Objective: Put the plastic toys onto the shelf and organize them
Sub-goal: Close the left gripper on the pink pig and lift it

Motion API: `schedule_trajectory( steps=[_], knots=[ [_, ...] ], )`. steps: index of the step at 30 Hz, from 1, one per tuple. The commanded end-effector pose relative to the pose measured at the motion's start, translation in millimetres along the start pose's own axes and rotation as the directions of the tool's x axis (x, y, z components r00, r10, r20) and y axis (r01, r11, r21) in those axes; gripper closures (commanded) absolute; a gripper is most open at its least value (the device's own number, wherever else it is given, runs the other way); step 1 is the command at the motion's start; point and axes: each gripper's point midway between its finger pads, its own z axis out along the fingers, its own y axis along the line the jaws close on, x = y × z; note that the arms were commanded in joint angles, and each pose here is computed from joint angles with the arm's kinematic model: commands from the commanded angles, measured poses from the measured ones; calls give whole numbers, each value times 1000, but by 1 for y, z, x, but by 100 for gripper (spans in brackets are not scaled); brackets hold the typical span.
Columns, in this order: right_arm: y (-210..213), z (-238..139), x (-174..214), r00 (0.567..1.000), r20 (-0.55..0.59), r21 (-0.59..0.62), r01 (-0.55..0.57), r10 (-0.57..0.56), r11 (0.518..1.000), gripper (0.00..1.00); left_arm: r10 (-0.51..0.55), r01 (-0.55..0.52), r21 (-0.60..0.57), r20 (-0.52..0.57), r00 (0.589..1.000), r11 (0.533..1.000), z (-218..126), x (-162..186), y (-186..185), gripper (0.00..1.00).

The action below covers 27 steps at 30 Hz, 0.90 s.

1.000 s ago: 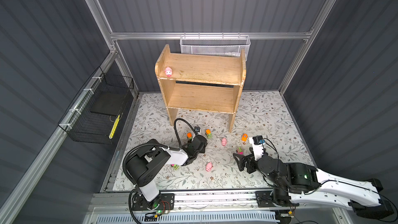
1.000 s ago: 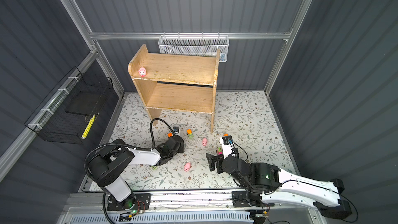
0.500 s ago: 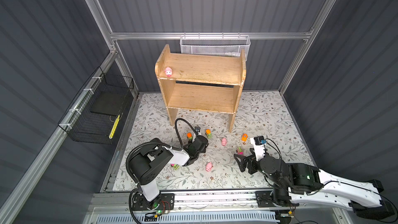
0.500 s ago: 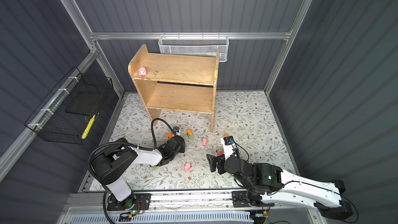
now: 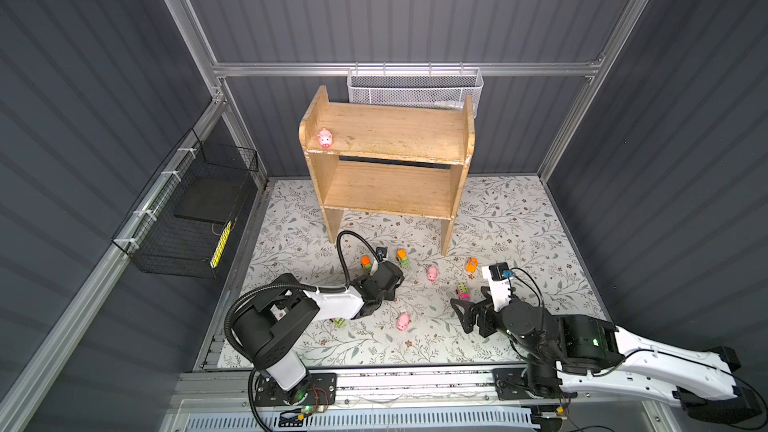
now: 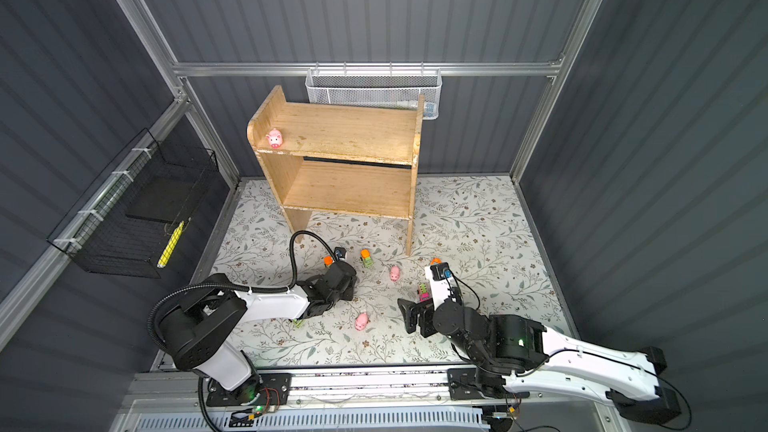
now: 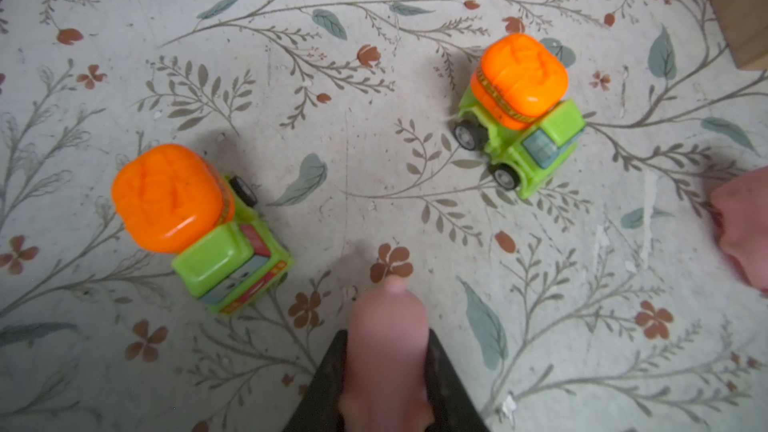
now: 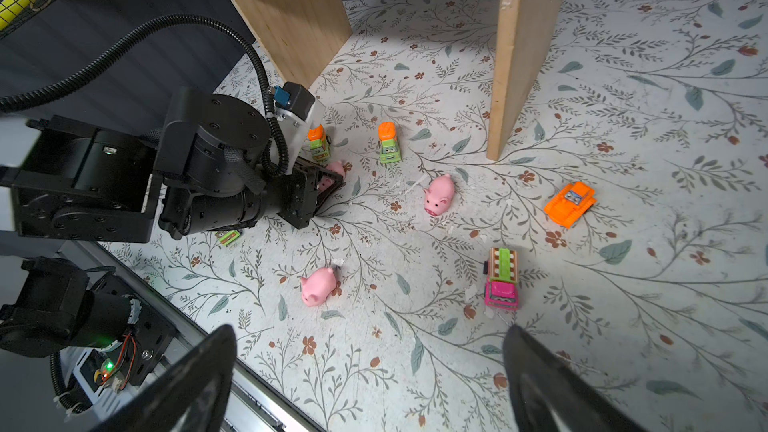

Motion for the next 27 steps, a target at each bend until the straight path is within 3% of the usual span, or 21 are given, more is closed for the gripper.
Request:
schedule_trajectory(
  steps=[1, 13, 27],
  knots=[
    [2, -4, -7, 1000, 18, -14, -20, 20, 1000, 1, 17, -17, 2, -54, 998, 1000, -13, 2, -1, 71],
    [14, -4, -20, 999, 32, -28, 11, -10, 1000, 1, 23, -22, 21, -15, 1000, 1000, -82, -47, -2, 70],
    [48, -15, -73, 991, 109, -58, 90, -83, 994, 1, 2, -7, 36, 134, 991, 999, -210, -142, 16, 69]
  ],
)
